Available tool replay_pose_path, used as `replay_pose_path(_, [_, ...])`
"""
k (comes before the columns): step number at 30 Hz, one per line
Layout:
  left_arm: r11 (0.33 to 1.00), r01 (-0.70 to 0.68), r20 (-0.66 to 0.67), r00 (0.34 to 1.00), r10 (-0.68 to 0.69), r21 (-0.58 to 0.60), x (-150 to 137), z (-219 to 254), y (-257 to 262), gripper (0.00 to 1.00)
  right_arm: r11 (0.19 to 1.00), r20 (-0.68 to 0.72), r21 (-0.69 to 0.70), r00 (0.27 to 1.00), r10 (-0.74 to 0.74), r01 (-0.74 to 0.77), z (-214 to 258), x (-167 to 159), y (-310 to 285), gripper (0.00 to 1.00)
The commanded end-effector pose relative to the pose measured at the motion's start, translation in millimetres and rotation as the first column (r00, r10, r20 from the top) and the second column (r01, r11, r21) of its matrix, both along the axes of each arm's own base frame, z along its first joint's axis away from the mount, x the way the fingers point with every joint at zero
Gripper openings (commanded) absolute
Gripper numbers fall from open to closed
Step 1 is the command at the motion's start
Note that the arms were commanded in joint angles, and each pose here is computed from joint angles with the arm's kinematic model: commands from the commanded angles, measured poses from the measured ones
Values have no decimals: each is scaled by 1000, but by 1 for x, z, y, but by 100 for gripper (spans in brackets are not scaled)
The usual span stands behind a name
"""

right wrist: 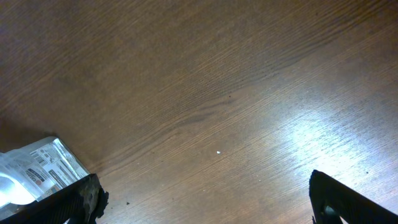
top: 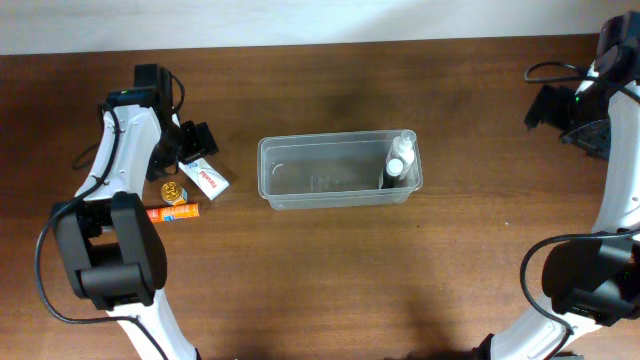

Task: Pack container
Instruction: 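Lower the left gripper onto the white Panadol box and grasp it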

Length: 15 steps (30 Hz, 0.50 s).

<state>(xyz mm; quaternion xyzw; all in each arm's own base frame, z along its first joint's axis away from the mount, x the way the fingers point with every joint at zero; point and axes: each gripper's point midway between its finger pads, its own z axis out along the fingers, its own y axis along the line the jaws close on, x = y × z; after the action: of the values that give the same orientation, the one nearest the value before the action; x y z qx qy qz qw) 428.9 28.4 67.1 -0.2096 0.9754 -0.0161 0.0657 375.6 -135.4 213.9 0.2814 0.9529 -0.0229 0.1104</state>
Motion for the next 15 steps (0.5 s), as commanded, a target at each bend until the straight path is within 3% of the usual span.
replay_pose_path(1, [1000,-15,-2,1000,15,-24,3,-2,-5,99,1000,3,4,1000,-10,10,-1,1,1,98])
replay_pose_path(15, [999,-13,-12,1000,13,-39,0,-2,-8,99,1000,3,4,1000,-10,10,-1,1,1,98])
